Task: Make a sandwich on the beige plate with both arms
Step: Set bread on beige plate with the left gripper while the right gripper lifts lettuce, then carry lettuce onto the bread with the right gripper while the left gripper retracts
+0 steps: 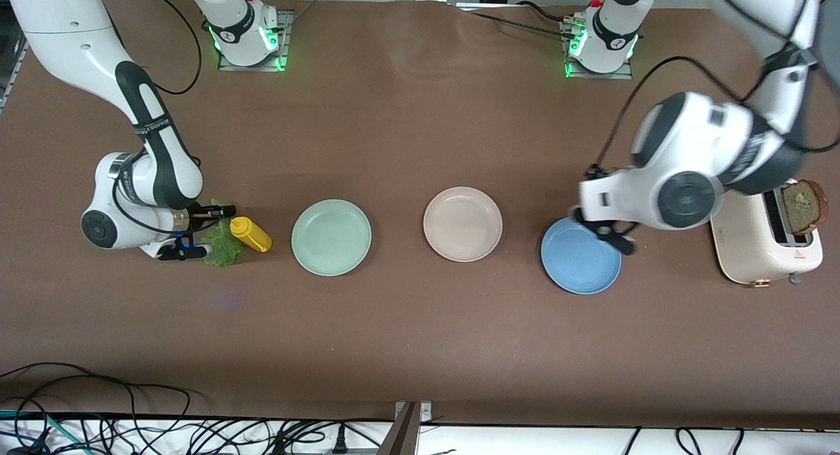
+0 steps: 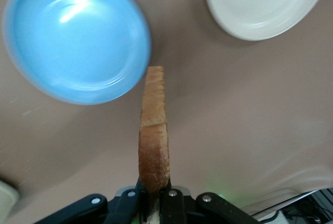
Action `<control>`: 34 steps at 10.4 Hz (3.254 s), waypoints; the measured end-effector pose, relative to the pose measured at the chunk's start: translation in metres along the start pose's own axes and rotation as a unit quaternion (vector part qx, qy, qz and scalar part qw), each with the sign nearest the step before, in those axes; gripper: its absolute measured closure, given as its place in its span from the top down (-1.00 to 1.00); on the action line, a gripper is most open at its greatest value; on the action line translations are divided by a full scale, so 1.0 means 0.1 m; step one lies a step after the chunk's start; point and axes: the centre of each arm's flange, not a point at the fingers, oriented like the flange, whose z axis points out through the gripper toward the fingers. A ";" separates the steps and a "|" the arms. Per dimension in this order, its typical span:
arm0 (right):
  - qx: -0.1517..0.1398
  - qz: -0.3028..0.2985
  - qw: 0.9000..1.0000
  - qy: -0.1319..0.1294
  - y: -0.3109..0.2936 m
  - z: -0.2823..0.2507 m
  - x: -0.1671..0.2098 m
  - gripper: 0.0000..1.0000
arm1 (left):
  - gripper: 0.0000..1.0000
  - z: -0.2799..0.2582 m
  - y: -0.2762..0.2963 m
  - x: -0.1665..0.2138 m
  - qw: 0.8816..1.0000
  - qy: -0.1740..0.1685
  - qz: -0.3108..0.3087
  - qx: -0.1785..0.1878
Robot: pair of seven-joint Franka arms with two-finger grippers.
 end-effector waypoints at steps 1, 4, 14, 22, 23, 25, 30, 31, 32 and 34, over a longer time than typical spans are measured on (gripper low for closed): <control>0.000 0.000 1.000 0.000 0.00 0.00 0.00 -0.23 | -0.81 0.21 0.18 0.29 0.999 0.021 0.007 -0.038; 0.000 -0.001 1.000 0.003 -0.01 -0.03 0.02 -0.93 | -0.81 0.62 0.17 0.97 0.975 0.119 -0.019 -0.185; 0.006 -0.029 1.000 0.003 -0.01 -1.68 -0.39 -0.93 | -0.81 1.33 0.04 1.30 0.927 0.155 -0.004 -0.340; -0.007 -0.040 0.998 0.045 -0.66 -2.47 -0.89 -0.93 | -0.15 1.62 -0.01 1.34 0.929 0.146 0.036 -0.337; -0.008 -0.031 0.998 0.047 -0.88 -2.51 -0.93 -0.93 | 0.03 1.48 -0.10 1.31 0.940 0.151 0.047 -0.303; -0.010 -0.009 0.999 0.048 -1.31 -2.56 -1.00 -0.93 | 0.66 1.18 -0.29 1.19 0.952 0.159 0.059 -0.255; -0.005 0.070 0.995 0.070 -2.43 -2.50 -1.12 -0.93 | 1.00 0.47 -0.57 0.77 0.969 0.175 0.067 -0.162; -0.005 0.078 0.993 0.083 -2.73 -2.45 -1.15 -0.93 | 1.00 0.28 -0.59 0.63 0.973 0.171 0.064 -0.142; -0.007 0.080 0.992 0.093 -3.06 -2.36 -1.18 -0.93 | 1.00 0.09 -0.59 0.48 0.978 0.163 0.054 -0.119; -0.008 0.087 0.991 0.102 -3.67 -2.06 -1.22 -0.93 | 1.00 -0.36 -0.55 0.11 0.987 0.148 0.031 -0.062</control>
